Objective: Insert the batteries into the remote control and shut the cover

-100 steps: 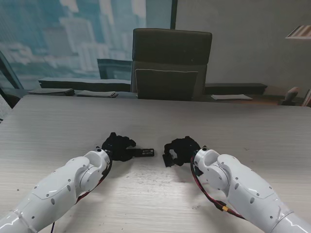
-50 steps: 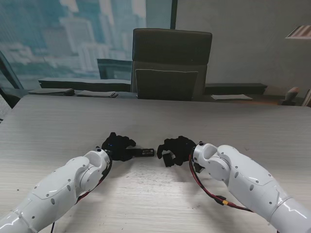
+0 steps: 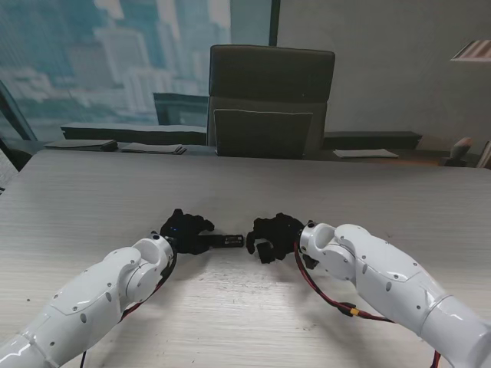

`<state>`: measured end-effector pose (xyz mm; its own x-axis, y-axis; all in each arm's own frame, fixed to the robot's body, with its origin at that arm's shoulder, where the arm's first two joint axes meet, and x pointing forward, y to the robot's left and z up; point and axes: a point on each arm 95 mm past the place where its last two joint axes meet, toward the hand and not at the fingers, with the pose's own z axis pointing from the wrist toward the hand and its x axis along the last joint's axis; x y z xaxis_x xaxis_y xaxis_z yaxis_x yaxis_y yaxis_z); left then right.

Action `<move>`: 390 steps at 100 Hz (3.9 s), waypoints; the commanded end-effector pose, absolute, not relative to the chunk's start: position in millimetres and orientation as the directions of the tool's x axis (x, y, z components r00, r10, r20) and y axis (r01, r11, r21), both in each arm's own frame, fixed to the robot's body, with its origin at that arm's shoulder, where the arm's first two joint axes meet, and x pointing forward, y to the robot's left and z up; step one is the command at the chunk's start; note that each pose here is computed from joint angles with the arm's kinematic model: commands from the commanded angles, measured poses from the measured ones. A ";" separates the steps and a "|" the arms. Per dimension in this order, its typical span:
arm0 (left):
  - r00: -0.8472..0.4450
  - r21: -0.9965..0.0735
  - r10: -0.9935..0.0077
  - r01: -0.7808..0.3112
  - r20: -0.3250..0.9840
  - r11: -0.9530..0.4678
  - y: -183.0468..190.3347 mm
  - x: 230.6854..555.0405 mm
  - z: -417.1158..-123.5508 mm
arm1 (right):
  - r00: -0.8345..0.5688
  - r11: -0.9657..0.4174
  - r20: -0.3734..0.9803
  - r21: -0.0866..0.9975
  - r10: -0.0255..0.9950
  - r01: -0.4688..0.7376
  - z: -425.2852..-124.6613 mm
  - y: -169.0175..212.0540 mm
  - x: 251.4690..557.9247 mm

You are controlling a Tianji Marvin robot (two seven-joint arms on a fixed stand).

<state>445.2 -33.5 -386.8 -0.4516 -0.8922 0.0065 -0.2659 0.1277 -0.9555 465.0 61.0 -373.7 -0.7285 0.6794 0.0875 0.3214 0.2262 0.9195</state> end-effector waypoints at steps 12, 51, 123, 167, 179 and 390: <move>-0.446 -0.945 -0.895 -0.297 0.012 0.135 -32.0 441.2 -394.3 | -0.701 0.284 0.076 0.879 0.709 0.383 -412.2 48.1 453.3; -0.446 -0.944 -0.895 -0.301 0.013 0.137 -32.8 441.2 -394.1 | -0.656 0.263 0.061 0.886 0.752 0.383 -428.4 41.6 448.6; -0.447 -0.942 -0.895 -0.306 0.013 0.138 -33.2 441.4 -393.8 | -0.613 0.171 0.084 0.923 0.785 0.345 -411.2 38.2 448.4; -0.446 -0.942 -0.895 -0.306 0.014 0.137 -32.9 441.5 -394.0 | -0.577 0.098 0.142 0.926 0.805 0.364 -399.1 38.1 448.6; -0.446 -0.942 -0.895 -0.306 0.014 0.138 -33.1 441.4 -394.1 | -0.564 0.066 0.170 0.925 0.808 0.375 -396.1 40.4 448.8; -0.454 -0.941 -0.891 -0.305 0.011 0.144 -33.8 441.0 -395.8 | -0.445 -0.283 0.321 0.947 0.836 0.151 -387.5 126.1 488.5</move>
